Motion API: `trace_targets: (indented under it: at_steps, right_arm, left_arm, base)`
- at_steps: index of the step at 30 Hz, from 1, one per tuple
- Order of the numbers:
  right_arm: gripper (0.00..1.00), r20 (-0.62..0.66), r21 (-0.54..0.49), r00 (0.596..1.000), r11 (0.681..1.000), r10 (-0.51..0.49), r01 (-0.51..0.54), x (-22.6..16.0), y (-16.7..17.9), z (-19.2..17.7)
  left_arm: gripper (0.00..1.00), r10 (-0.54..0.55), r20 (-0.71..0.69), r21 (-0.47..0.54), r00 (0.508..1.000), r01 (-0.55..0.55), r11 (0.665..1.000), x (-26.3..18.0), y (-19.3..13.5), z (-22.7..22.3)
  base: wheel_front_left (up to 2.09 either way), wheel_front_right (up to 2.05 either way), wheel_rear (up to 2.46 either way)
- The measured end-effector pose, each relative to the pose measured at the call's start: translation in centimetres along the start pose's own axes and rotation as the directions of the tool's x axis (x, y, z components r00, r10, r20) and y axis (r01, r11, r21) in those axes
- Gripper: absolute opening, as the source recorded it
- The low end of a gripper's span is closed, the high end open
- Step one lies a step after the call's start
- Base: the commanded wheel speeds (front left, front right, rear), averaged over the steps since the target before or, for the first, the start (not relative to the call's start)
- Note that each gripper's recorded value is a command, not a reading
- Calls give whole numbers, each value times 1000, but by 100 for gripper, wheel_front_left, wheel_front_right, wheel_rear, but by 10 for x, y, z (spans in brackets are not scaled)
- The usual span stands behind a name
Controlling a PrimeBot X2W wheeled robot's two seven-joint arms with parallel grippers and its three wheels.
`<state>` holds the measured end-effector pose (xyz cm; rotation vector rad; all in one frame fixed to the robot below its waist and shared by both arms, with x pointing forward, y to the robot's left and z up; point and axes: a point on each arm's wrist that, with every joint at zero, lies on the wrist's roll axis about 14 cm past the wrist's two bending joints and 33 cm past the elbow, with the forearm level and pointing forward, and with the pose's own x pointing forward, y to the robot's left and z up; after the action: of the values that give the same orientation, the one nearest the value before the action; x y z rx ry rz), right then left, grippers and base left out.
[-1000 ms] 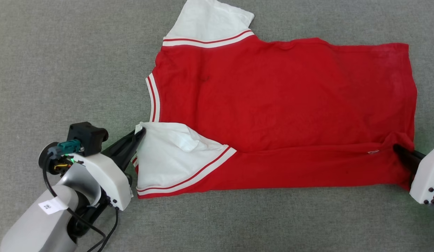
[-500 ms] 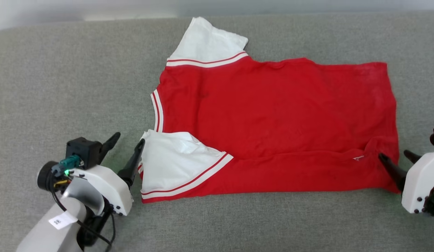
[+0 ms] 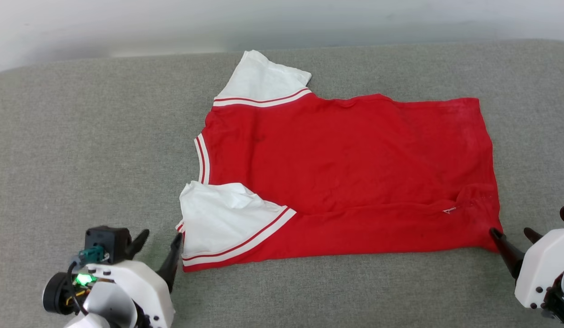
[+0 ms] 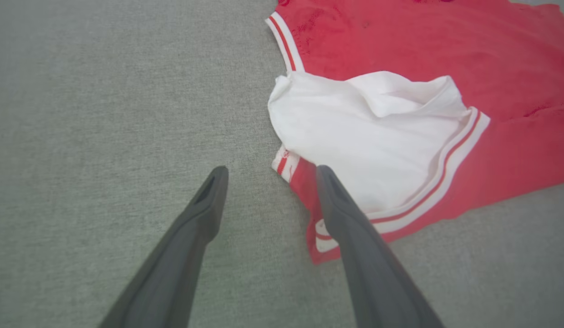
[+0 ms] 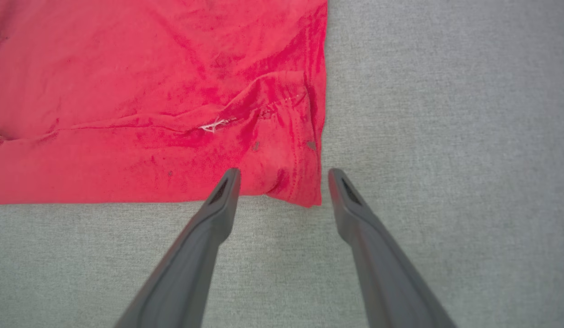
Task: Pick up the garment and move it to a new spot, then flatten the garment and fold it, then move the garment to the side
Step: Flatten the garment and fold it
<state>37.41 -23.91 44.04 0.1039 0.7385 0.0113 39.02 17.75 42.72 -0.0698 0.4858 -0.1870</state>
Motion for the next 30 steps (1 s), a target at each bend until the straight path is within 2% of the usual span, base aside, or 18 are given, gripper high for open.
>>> trace_targets:
  at_steps: [7,22,27,28,29,30]
  right_arm:
    - [100,0,41,1000,999,-14,14,-1,2,-1]
    - [100,-46,33,998,999,-35,37,13,-2,-9]
    - [100,-44,14,998,999,-34,34,16,-2,-6]
    - [100,-43,7,998,999,-36,36,16,-3,-6]
    - [100,-39,-2,998,999,-39,39,16,-4,-4]
    - [100,-37,-12,998,999,-42,41,16,-5,-3]
  left_arm:
    - [100,-75,-92,-57,993,70,996,-10,-23,-10]
    - [100,-41,-301,-8,953,41,999,8,-16,-59]
    - [100,-77,-343,-25,936,72,997,12,-22,-69]
    - [32,-87,-354,-24,931,84,996,12,-24,-71]
    - [0,-99,-358,-26,929,96,995,12,-26,-72]
    - [0,-112,-360,-35,926,107,994,12,-28,-72]
  base:
    - [0,0,0]
    - [0,0,0]
    - [0,0,0]
    - [0,0,0]
    - [0,0,0]
    - [0,0,0]
